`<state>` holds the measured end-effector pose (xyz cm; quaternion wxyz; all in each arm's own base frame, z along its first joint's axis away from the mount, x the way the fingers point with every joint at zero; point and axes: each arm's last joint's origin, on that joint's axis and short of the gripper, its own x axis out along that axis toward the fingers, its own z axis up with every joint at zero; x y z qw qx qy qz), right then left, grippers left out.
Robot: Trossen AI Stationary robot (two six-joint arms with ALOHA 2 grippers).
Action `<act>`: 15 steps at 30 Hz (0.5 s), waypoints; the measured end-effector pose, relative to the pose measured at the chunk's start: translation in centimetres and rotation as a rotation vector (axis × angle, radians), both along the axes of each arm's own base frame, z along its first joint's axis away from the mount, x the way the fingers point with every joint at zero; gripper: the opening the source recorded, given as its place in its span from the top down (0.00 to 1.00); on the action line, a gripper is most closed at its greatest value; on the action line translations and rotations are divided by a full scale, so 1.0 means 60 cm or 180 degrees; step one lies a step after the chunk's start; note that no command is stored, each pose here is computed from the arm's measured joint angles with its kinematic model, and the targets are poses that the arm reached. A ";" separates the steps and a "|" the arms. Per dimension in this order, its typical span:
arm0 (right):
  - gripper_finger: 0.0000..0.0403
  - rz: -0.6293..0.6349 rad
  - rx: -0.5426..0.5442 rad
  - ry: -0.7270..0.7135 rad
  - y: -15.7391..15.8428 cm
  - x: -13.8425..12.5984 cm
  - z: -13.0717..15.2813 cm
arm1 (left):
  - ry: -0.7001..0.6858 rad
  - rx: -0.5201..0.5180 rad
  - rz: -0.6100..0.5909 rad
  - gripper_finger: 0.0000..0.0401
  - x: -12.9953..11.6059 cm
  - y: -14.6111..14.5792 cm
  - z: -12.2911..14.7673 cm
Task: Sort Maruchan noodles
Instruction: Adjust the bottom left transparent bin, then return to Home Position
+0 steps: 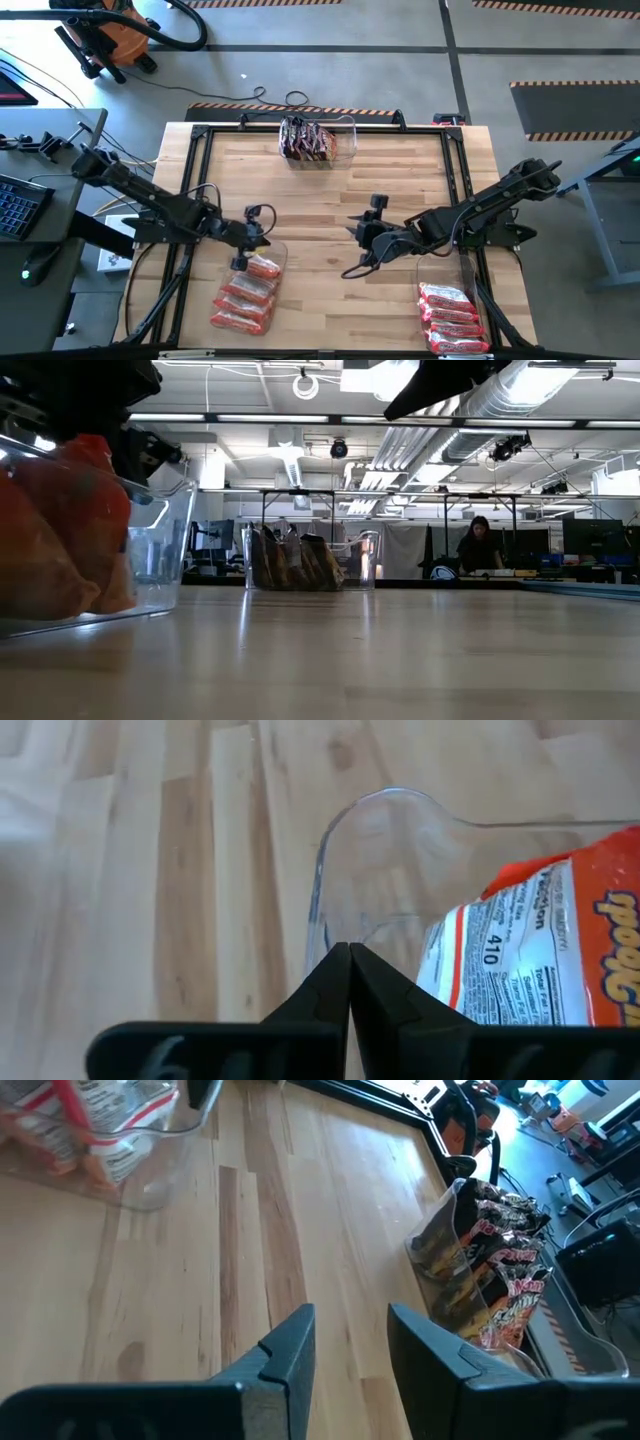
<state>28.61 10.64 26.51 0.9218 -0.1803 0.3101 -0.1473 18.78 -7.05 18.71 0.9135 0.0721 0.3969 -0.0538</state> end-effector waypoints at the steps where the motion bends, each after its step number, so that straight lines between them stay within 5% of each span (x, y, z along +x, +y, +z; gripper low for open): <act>1: 0.73 0.0004 -0.0016 0.0021 0.000 -0.001 -0.001 | -0.0005 0.0009 0.0010 1.00 0.000 0.003 0.001; 8: 0.78 0.0148 -0.0139 0.0168 -0.003 -0.002 -0.002 | -0.0252 -0.0074 0.0062 1.00 -0.022 0.033 0.035; 15: 0.98 0.0251 0.0062 0.0230 -0.042 0.012 0.003 | -0.0816 -0.0328 -0.0084 1.00 -0.050 0.074 0.084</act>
